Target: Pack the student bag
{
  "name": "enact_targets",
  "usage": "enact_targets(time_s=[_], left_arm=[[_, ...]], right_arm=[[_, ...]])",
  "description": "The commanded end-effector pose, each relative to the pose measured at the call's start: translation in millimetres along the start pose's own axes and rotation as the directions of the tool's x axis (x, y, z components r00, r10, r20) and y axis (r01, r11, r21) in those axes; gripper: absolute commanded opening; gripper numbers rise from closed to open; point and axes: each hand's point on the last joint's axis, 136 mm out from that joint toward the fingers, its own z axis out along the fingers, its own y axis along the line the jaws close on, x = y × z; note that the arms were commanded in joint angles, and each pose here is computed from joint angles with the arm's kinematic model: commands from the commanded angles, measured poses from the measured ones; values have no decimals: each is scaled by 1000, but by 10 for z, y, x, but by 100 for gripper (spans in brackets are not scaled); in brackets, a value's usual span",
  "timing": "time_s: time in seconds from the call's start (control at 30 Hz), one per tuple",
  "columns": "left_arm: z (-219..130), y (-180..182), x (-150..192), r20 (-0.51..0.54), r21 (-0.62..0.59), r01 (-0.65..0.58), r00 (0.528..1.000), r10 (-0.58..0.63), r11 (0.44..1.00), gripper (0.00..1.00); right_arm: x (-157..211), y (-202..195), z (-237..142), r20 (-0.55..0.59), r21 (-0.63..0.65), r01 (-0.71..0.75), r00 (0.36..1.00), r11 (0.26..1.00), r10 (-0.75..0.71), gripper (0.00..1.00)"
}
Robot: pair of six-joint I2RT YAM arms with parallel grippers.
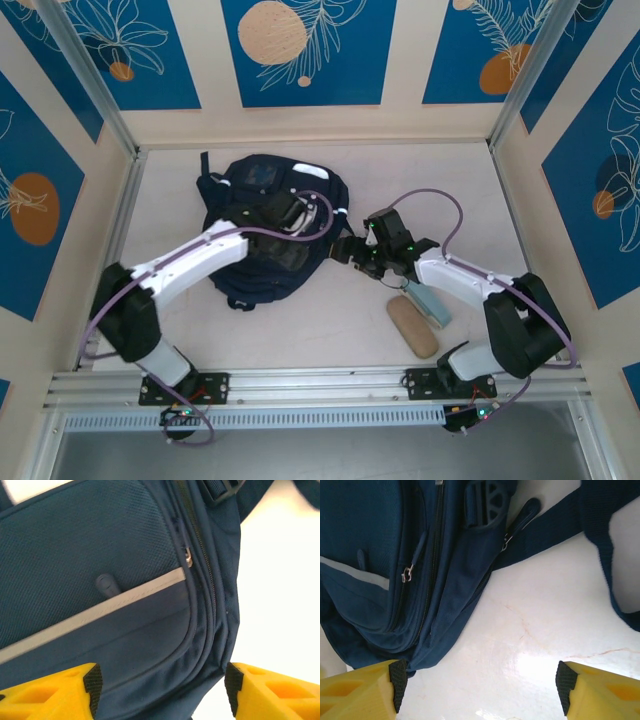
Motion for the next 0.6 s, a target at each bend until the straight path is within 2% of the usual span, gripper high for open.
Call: enact_targets(time_s=[0.0, 0.2, 0.43, 0.53, 0.57], left_arm=[[113, 39, 41, -93, -88, -129, 988, 121, 988, 65], [402, -7, 21, -166, -113, -167, 975, 147, 979, 60], [587, 30, 77, -250, -145, -196, 956, 156, 970, 57], [579, 105, 3, -245, -193, -203, 957, 153, 960, 41], [558, 112, -46, -231, -199, -199, 961, 151, 960, 32]], right_arm=[[-48, 20, -89, 16, -48, -33, 999, 998, 34, 80], [-89, -67, -144, 25, -52, -61, 998, 997, 62, 80], [-92, -112, -152, 28, -46, -72, 997, 996, 73, 80], [-92, -135, -160, 33, -39, -74, 997, 996, 76, 80], [-96, -139, -166, 36, -36, -73, 997, 997, 74, 80]])
